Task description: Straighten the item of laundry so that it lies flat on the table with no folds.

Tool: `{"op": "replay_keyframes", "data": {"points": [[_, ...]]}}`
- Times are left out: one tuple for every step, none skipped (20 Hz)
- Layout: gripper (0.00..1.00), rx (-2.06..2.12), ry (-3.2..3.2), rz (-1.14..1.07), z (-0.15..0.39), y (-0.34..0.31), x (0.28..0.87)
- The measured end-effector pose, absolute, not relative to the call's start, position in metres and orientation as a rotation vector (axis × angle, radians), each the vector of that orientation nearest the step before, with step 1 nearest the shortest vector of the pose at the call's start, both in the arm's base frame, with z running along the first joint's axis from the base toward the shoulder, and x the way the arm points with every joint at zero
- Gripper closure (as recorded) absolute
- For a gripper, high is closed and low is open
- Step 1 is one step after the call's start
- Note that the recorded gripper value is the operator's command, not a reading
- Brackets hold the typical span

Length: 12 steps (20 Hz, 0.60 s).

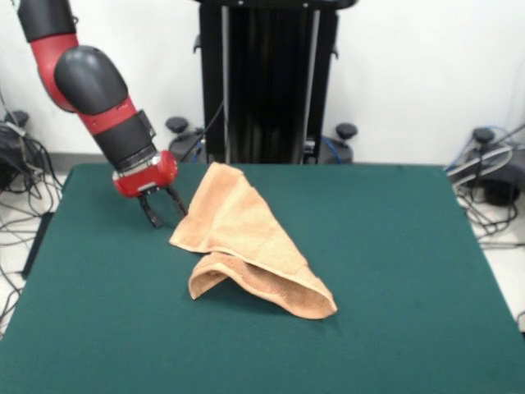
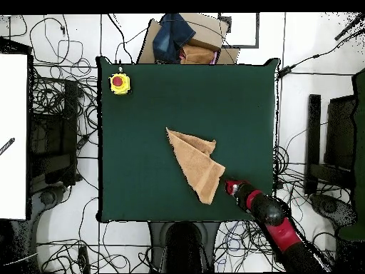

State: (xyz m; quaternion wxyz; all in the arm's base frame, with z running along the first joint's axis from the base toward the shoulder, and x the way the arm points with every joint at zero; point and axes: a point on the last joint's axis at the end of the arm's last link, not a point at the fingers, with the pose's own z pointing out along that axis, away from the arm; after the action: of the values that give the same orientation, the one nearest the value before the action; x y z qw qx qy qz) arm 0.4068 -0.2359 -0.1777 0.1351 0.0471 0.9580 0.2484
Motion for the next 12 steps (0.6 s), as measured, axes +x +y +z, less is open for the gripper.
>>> {"op": "replay_keyframes", "data": {"points": [[0.0,0.147,2.774,0.726,-0.178,-0.235,0.407],[0.0,0.17,2.771,0.741,-0.178,-0.234,0.407],[0.0,0.177,2.769,0.748,-0.177,-0.234,0.408],[0.0,0.186,2.768,0.763,-0.177,-0.23,0.408],[0.0,0.194,2.766,0.778,-0.177,-0.226,0.408],[0.0,0.198,2.764,0.794,-0.176,-0.222,0.408],[0.0,0.201,2.761,0.821,-0.176,-0.213,0.407],[0.0,0.204,2.759,0.836,-0.175,-0.209,0.406],[0.0,0.208,2.751,0.898,-0.173,-0.19,0.403],[0.0,0.208,2.748,0.924,-0.172,-0.183,0.401],[0.0,0.206,2.746,0.945,-0.171,-0.177,0.4],[0.0,0.199,2.74,0.996,-0.168,-0.162,0.396]]}}
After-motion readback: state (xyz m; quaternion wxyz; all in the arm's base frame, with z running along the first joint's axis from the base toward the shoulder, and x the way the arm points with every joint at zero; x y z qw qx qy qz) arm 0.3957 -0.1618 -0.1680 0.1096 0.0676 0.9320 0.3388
